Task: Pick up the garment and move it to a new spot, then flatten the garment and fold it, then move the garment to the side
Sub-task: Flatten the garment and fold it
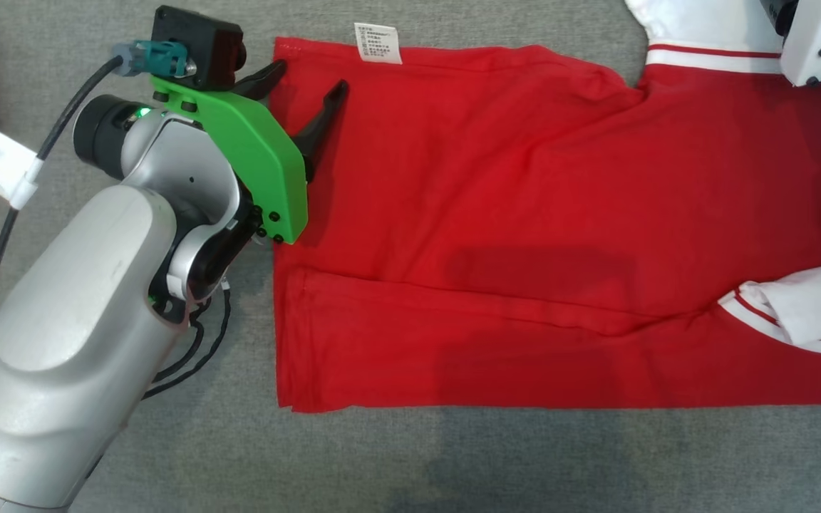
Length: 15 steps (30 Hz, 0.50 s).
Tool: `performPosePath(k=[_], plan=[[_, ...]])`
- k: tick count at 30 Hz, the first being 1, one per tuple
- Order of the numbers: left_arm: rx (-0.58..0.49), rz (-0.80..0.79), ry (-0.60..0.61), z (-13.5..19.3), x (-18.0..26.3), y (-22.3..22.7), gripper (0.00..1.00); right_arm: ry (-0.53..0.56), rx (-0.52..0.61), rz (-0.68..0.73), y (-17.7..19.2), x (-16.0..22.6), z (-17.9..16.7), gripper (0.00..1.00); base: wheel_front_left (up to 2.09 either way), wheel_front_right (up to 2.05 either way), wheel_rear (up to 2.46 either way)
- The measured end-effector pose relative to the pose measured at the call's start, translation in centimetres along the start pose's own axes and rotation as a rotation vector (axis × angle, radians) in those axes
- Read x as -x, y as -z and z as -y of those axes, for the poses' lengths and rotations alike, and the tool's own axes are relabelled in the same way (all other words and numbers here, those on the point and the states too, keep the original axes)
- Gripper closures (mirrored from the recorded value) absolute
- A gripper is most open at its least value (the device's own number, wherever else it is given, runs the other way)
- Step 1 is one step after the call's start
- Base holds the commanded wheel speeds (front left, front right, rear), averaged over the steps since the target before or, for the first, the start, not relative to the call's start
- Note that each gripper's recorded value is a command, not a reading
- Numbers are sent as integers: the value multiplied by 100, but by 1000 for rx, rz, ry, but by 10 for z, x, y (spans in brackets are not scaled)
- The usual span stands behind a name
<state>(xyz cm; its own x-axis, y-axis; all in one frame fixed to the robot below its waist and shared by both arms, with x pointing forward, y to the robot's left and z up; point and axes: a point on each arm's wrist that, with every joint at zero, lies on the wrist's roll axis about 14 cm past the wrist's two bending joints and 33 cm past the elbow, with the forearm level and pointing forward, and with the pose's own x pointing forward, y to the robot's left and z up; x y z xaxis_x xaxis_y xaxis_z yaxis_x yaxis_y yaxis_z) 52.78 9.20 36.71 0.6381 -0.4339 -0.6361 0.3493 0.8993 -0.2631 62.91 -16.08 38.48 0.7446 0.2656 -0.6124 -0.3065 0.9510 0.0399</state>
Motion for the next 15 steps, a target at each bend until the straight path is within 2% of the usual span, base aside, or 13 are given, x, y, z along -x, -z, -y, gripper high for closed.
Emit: performPosePath(k=[7, 15], plan=[[35, -7, -21, -13, 1, 7, 0, -31, 21, 1, -6, -31, -12, 0, 0, 0, 0], [42, -16, 1, -11, -4, 6, 0, -6, 38, -14, -8, -37, -1, 0, 0, 0, 0]])
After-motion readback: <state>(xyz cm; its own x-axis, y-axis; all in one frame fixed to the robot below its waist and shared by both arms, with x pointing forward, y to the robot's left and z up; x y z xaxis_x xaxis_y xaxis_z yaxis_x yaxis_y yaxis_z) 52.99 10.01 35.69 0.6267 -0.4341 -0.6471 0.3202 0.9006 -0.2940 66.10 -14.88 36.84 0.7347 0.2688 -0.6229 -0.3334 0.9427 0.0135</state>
